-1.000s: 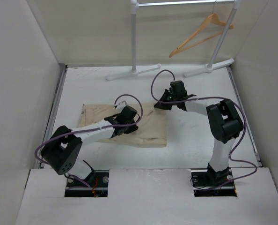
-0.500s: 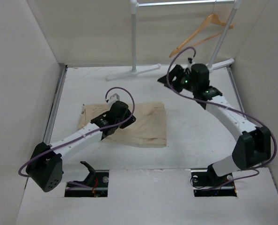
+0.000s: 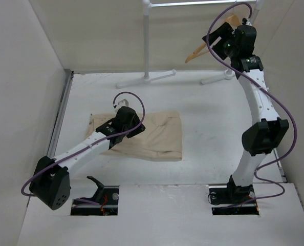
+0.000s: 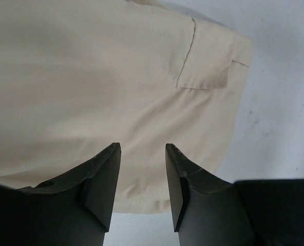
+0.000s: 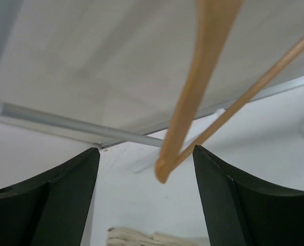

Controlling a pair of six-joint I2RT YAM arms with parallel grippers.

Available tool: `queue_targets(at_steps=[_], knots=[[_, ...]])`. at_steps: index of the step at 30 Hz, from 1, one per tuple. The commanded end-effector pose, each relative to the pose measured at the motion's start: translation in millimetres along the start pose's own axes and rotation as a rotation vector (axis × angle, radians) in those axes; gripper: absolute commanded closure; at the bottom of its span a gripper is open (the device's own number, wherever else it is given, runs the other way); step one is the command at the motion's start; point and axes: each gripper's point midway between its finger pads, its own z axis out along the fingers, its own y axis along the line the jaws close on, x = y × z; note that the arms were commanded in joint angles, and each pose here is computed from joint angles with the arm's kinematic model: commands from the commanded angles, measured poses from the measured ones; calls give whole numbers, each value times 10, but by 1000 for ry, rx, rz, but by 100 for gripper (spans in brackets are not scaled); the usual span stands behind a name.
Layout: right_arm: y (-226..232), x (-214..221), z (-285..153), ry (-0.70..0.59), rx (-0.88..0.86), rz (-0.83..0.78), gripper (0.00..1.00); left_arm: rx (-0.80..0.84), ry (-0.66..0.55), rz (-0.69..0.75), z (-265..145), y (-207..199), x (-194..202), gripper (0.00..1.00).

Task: Place the trousers on the hanger
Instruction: Pick up the hanger from the clothesline.

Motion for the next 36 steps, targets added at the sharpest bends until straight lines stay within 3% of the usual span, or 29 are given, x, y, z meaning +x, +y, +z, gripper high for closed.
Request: queue_targets(at_steps=[1, 7, 18, 26, 36], knots=[[-198, -202, 2, -32, 118, -45, 21, 56, -31, 5, -114, -112, -193, 61], [-275, -294, 239, -28, 108, -37, 26, 49, -14, -18, -75, -43, -216, 61], [-314, -55, 644, 64, -1, 50, 31, 29, 21, -12, 7, 7, -93, 61], [-188, -51, 693, 64, -69, 53, 49, 18, 22, -16, 5, 55, -72, 61], [228, -257, 446, 21, -169, 15, 75, 12, 7, -33, -1, 105, -120, 61]])
